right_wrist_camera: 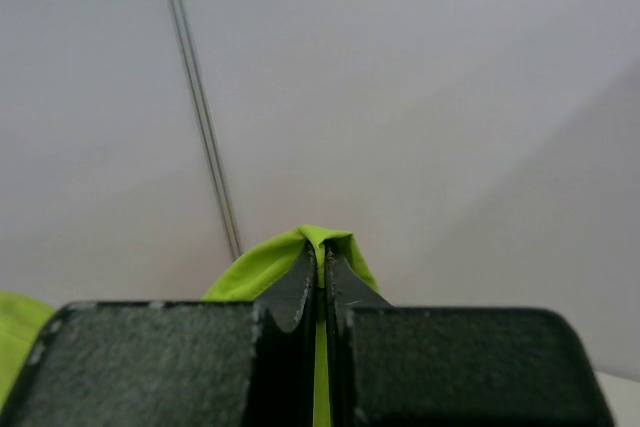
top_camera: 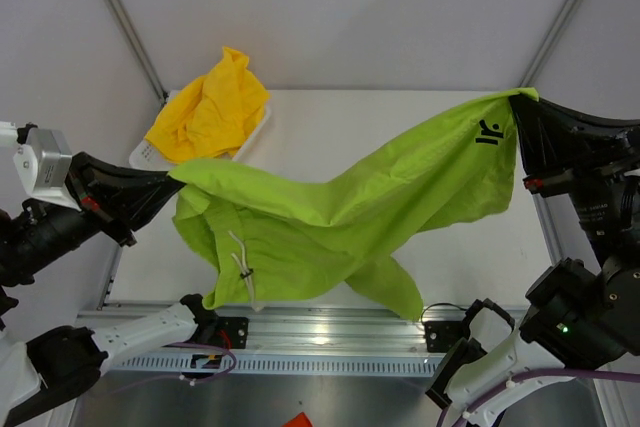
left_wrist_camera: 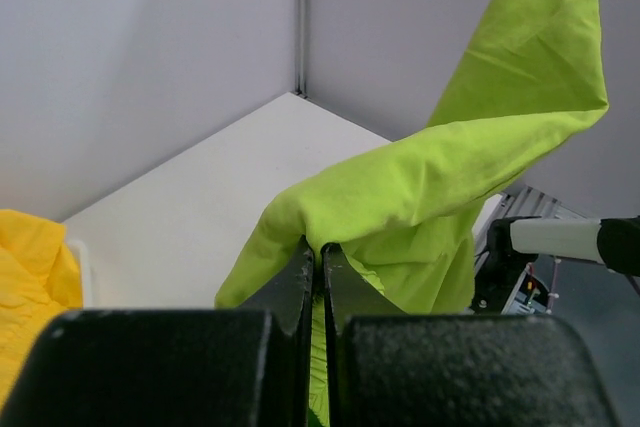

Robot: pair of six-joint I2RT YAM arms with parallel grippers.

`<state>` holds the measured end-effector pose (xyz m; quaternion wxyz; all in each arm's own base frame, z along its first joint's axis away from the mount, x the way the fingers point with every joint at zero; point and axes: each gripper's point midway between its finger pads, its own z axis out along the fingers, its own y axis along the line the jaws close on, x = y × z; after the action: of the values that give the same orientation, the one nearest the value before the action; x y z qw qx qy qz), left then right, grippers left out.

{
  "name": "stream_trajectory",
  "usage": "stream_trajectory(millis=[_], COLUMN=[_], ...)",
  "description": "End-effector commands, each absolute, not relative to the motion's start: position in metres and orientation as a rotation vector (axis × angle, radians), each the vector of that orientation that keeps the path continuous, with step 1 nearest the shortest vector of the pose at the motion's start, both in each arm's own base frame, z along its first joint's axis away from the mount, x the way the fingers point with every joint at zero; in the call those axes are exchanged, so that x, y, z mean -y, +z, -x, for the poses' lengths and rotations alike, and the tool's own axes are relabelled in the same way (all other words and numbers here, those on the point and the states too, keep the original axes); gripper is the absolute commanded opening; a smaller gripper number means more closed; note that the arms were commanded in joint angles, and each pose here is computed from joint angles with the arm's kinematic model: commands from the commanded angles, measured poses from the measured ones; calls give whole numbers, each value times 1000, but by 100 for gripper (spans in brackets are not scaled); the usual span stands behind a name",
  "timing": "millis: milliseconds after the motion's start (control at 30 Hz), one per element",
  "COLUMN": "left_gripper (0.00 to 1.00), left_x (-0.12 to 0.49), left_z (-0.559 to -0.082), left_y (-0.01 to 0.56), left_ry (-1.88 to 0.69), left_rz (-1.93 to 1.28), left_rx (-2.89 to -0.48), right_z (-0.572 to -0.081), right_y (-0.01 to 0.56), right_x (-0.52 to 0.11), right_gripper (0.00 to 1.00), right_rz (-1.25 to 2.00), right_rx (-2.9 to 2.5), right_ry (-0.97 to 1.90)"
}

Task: Fold and stack the shorts
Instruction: Flatten the shorts out

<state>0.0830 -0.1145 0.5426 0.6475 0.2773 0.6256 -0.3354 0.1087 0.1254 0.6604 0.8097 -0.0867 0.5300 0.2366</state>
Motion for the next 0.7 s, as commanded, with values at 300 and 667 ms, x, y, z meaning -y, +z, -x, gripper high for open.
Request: stream_trajectory(millis=[300,667], left_gripper=[0,0], left_x=[109,117], left_z=[-137,-143], left_y=[546,543], left_ry=[-554,-550], left_rz=[-485,-508], left_rx=[-1478,-1492], right_z=[-177,-200], right_y=[641,604], right_x=[-64,-96], right_gripper=[0,0], right_rz=[10,106], right_rx=[-1245,-1430], right_ry=[649,804])
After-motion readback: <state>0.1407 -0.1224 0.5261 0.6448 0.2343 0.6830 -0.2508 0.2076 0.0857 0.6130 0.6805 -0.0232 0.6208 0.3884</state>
